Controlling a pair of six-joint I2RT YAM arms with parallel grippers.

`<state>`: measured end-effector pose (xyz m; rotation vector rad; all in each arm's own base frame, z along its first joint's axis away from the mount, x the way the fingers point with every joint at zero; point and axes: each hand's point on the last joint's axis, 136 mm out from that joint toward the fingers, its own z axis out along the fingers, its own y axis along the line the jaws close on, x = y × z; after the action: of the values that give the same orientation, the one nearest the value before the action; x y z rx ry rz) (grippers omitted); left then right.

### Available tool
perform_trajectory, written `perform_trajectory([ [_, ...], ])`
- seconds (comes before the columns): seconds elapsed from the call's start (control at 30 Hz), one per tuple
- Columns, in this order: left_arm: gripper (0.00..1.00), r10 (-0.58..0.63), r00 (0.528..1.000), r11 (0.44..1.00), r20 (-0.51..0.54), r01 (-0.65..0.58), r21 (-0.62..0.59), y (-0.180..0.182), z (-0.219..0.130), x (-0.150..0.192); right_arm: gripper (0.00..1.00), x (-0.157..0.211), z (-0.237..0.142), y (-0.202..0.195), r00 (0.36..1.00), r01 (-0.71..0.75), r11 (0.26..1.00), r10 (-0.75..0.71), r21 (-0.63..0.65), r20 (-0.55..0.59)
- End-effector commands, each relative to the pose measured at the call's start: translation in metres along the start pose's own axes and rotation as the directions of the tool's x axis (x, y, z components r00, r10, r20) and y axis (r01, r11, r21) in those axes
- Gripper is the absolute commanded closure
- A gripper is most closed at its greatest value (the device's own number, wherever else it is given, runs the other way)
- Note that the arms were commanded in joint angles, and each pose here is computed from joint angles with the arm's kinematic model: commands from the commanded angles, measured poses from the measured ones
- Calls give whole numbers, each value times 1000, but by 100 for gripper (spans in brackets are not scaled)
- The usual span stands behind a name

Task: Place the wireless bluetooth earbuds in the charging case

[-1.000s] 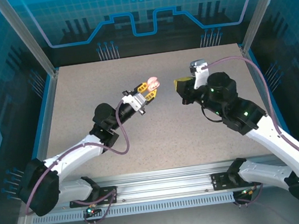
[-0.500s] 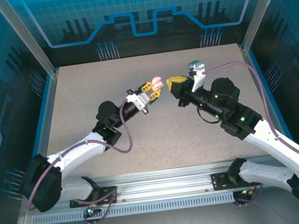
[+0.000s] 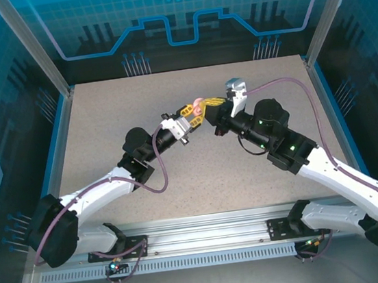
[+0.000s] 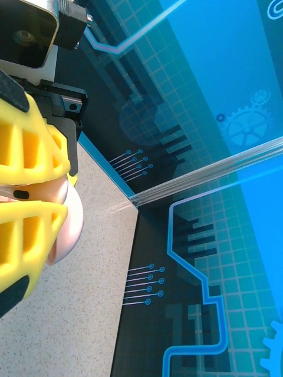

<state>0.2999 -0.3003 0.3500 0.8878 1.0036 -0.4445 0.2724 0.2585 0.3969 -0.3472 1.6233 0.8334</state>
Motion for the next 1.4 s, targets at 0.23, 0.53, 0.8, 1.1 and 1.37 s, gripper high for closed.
perform_trajectory([
  [0.23, 100, -33, 998, 999, 46, 32, 3, 3, 6, -18, 91, -1, 5, 0, 999, 24, 1000, -25, 11, 31],
  [0.53, 100, -59, 997, 998, 47, 59, -7, 6, 7, -19, 93, 7, 5, -7, 999, 29, 999, -30, 35, 24],
  [0.8, 100, -70, 996, 998, 53, 70, 0, 6, 8, -23, 93, 8, 8, -10, 999, 35, 998, -37, 55, 28],
  [1.1, 100, -78, 995, 997, 55, 78, 5, 5, 7, -23, 93, 10, 16, -9, 999, 47, 998, -47, 50, 12],
  [1.37, 100, -82, 995, 996, 58, 84, -21, 10, 6, -25, 94, 27, 18, -10, 996, 79, 996, -78, 36, -32],
])
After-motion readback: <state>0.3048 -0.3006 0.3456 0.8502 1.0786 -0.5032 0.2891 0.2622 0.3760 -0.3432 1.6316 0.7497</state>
